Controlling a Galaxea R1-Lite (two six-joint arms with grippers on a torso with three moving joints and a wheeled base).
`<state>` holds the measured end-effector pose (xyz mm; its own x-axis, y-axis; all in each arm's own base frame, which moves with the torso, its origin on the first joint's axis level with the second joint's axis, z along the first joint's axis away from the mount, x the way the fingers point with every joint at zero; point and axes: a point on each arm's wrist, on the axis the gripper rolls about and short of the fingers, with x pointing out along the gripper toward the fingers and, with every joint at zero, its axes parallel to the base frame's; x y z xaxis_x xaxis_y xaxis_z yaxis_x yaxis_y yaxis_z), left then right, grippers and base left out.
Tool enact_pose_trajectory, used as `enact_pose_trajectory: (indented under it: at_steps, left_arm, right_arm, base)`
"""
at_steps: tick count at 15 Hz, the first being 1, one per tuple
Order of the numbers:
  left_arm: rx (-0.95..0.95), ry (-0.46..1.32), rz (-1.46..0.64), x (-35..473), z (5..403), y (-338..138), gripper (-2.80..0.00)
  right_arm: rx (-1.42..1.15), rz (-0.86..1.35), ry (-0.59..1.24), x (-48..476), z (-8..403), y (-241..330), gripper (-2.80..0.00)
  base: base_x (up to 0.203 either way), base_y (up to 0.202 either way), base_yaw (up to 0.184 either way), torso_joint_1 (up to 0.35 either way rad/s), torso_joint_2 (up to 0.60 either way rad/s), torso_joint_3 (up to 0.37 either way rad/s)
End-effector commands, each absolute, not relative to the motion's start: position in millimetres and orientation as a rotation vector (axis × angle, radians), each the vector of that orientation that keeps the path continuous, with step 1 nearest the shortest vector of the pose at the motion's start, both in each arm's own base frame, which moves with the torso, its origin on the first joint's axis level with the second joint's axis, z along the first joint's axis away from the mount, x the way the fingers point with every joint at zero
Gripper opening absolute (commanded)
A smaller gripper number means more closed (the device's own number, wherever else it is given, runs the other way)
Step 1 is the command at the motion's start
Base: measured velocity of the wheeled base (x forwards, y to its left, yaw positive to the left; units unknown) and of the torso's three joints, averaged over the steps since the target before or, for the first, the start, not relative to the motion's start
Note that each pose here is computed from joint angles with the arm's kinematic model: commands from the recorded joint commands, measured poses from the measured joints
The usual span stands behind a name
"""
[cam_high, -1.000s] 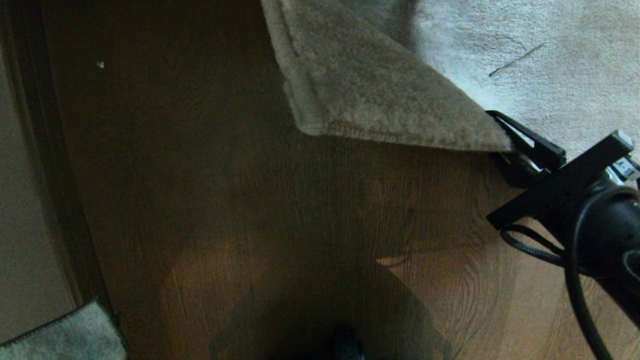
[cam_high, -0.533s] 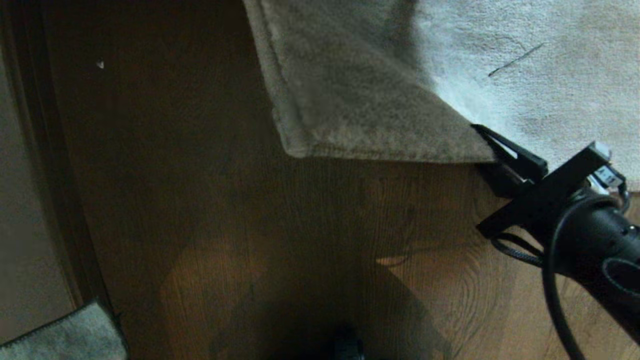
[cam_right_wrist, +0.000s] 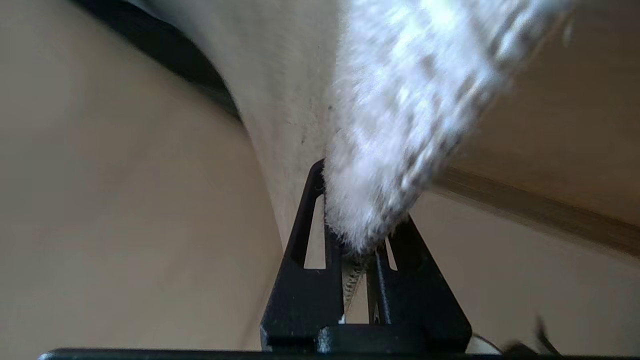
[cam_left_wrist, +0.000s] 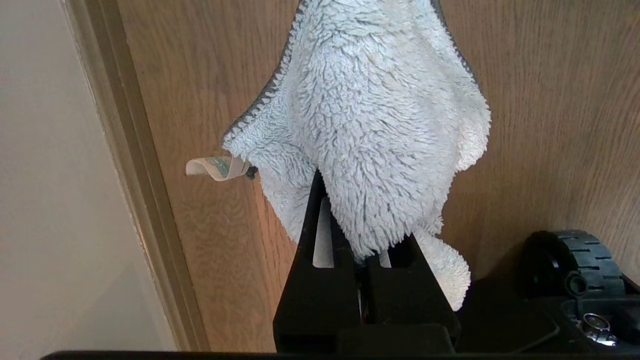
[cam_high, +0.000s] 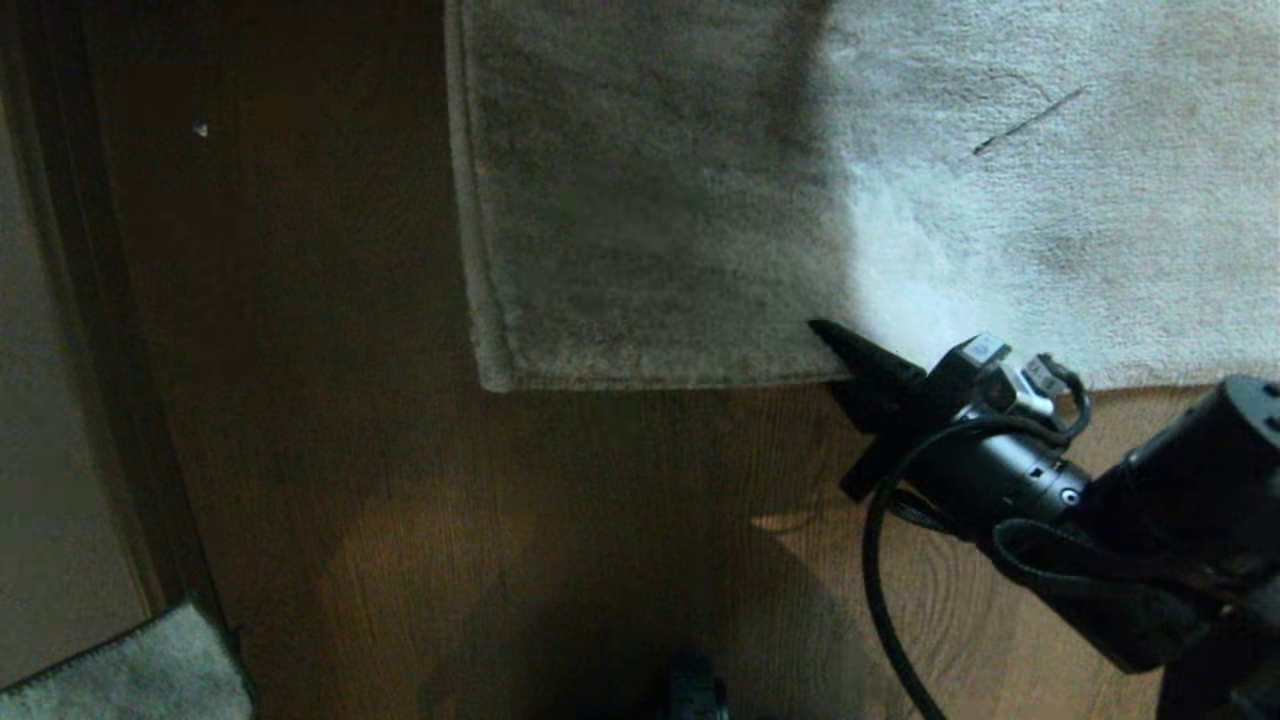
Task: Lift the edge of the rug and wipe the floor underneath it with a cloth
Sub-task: Lift up the carpet
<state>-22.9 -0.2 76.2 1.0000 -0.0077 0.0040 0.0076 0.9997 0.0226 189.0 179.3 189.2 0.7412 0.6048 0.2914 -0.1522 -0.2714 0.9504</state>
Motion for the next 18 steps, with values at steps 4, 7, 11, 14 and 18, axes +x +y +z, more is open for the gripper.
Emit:
enact_pose_trajectory:
  at_steps: [4,7,11,14,18]
  left_arm:
    - [0.023,-0.006,-0.006,-22.9,76.4,-0.2,-2.8]
    - [0.023,-0.006,-0.006,-22.9,76.4,-0.2,-2.8]
    - [0.031,-0.005,-0.008,-22.9,76.2,-0.3,-2.8]
    - [0.114,-0.009,-0.02,-23.2,77.1,-0.5,-2.8]
    - [0.141,-0.052,-0.051,-29.0,93.9,-1.3,-2.8]
  right_arm:
    - [1.801,0.822,0.394,202.9,192.7,193.5,-2.8]
    - [1.835,0.855,0.38,205.8,201.6,196.4,-2.8]
    - [1.859,0.926,0.322,202.8,222.6,193.5,-2.8]
    - [1.867,0.954,0.298,200.5,231.2,191.3,-2.8]
    - [1.864,0.953,0.298,197.5,231.2,188.3,-2.8]
  base:
    - [0.0,0.0,0.0,0.0,0.0,0.0]
    - [0.0,0.0,0.0,0.0,0.0,0.0]
    - [0.0,0.0,0.0,0.0,0.0,0.0]
    - [0.0,0.0,0.0,0.0,0.0,0.0]
    - [0.0,0.0,0.0,0.0,0.0,0.0]
